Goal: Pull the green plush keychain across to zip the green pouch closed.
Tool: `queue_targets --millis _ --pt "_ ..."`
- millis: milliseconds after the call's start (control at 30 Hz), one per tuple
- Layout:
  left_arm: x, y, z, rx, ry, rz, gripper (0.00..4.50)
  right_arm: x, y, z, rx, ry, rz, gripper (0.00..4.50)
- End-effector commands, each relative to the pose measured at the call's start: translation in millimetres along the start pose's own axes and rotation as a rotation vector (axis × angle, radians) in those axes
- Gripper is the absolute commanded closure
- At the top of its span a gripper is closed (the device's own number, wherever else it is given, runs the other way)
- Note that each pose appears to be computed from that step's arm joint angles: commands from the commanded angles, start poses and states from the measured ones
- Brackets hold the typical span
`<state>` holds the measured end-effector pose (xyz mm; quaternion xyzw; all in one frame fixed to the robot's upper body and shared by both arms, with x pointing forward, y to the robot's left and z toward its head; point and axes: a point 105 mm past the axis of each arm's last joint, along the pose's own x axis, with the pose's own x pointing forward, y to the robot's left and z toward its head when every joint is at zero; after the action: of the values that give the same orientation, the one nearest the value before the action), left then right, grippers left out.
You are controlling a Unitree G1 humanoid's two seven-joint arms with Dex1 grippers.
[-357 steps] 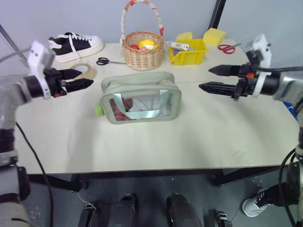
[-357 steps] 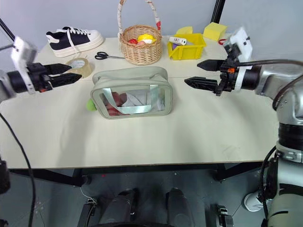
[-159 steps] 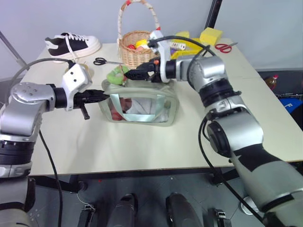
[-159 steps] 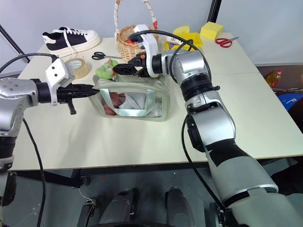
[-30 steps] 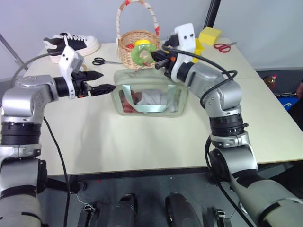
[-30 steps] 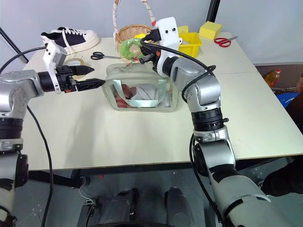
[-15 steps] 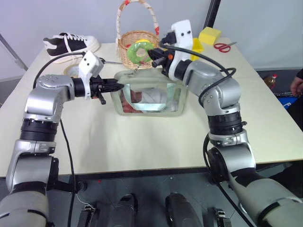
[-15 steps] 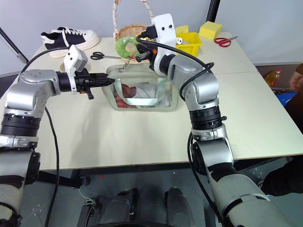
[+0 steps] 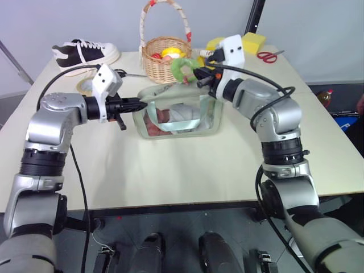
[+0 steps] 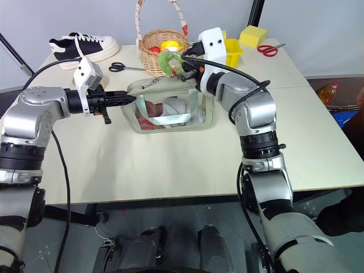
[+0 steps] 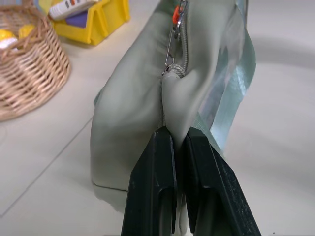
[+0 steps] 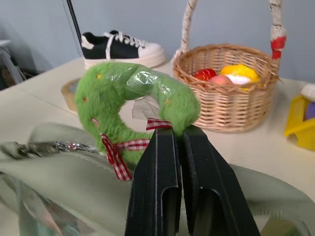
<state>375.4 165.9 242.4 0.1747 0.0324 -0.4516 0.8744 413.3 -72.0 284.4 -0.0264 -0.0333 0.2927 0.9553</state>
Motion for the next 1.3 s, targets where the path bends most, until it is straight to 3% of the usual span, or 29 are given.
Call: queue_targets --millis 33,200,500,600,767,867,1067,1100,1300 --pt "-23 20 -7 0.019 0.062 0.101 4.42 -26 -62 23 -0.076 -0.058 -0.278 4.50" --pt "-23 18 -9 0.027 0.071 0.084 4.42 -37 -91 28 -0.072 -0.074 -0.423 4.50" --pt "-21 19 -12 0.033 0.081 0.093 4.42 -43 -103 49 -0.070 -0.163 -0.492 4.50" --pt "-20 20 -13 0.036 0.082 0.094 4.42 -34 -81 56 -0.053 -0.205 -0.382 4.50" --pt "-8 15 -12 0.035 0.068 0.067 4.42 -15 -16 61 0.003 -0.247 -0.102 4.50" --pt "0 14 -9 0.033 0.050 0.060 3.34 -5 4 49 0.012 -0.213 -0.055 4.50" --pt "-1 12 -3 0.022 0.033 0.036 0.34 0 15 34 0.016 -0.168 -0.028 4.50" --pt "-5 14 1 0.007 0.020 0.042 0.02 0 15 34 0.015 -0.167 -0.027 4.50" --pt "-28 35 33 -0.078 -0.100 0.072 0.02 -3 19 36 0.011 -0.167 0.008 4.50"
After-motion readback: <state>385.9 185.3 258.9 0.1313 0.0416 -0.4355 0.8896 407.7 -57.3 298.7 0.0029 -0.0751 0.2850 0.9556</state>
